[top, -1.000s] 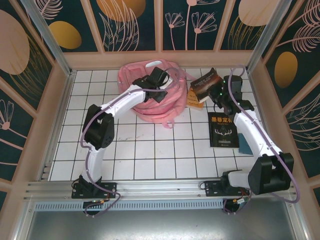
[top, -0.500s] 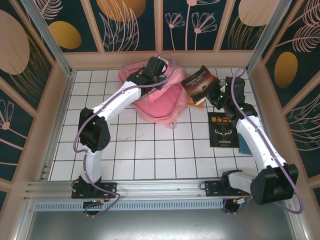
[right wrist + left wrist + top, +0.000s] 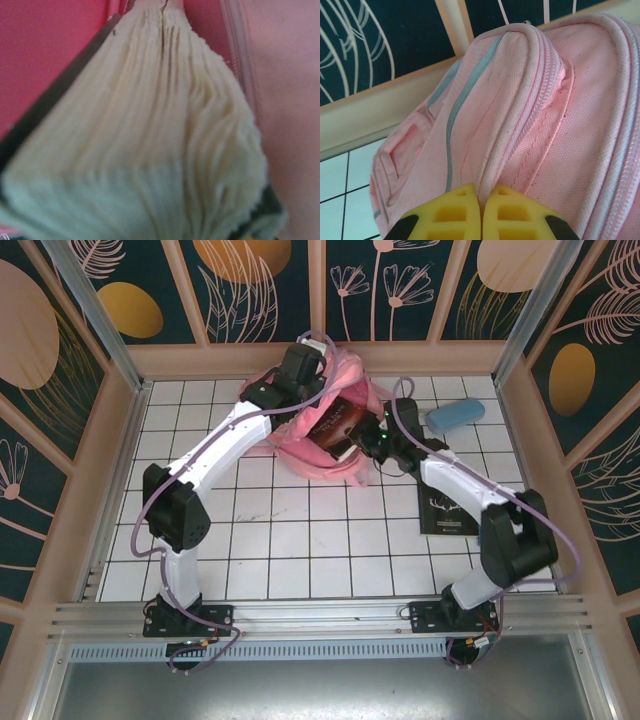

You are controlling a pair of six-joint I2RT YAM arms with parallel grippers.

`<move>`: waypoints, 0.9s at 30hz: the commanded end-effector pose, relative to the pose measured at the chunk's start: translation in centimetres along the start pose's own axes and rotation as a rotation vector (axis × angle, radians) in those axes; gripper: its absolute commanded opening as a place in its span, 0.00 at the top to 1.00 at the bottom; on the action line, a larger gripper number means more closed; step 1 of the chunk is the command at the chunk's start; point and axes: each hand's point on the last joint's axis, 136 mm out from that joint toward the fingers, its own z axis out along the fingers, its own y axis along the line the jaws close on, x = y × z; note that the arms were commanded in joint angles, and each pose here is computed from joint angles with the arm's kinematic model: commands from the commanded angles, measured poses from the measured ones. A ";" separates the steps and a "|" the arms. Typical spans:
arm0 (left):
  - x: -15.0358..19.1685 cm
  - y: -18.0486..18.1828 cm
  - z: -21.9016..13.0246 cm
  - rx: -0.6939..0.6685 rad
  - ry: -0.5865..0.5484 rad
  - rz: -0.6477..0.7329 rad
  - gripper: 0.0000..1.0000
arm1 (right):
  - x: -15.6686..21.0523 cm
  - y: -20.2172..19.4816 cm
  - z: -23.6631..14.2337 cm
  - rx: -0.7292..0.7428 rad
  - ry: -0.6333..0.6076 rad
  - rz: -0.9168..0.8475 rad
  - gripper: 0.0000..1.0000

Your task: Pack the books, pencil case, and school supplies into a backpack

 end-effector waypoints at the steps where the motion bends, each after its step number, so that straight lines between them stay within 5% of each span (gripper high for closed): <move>1: -7.9 3.5 -6.2 -0.052 -0.258 -0.152 1.00 | -3.1 7.3 0.8 -0.233 -0.105 -0.010 0.97; 9: -6.7 5.3 -7.9 -0.119 -0.237 -0.126 1.00 | -3.5 8.5 2.2 -0.287 -0.135 -0.012 0.97; 21: -6.0 4.6 -6.4 -0.117 -0.199 -0.105 1.00 | -1.7 9.0 -1.8 -0.304 -0.108 -0.100 0.97; 27: -5.8 4.2 -5.8 -0.105 -0.179 -0.107 1.00 | -1.0 9.3 1.1 -0.312 -0.063 -0.077 0.97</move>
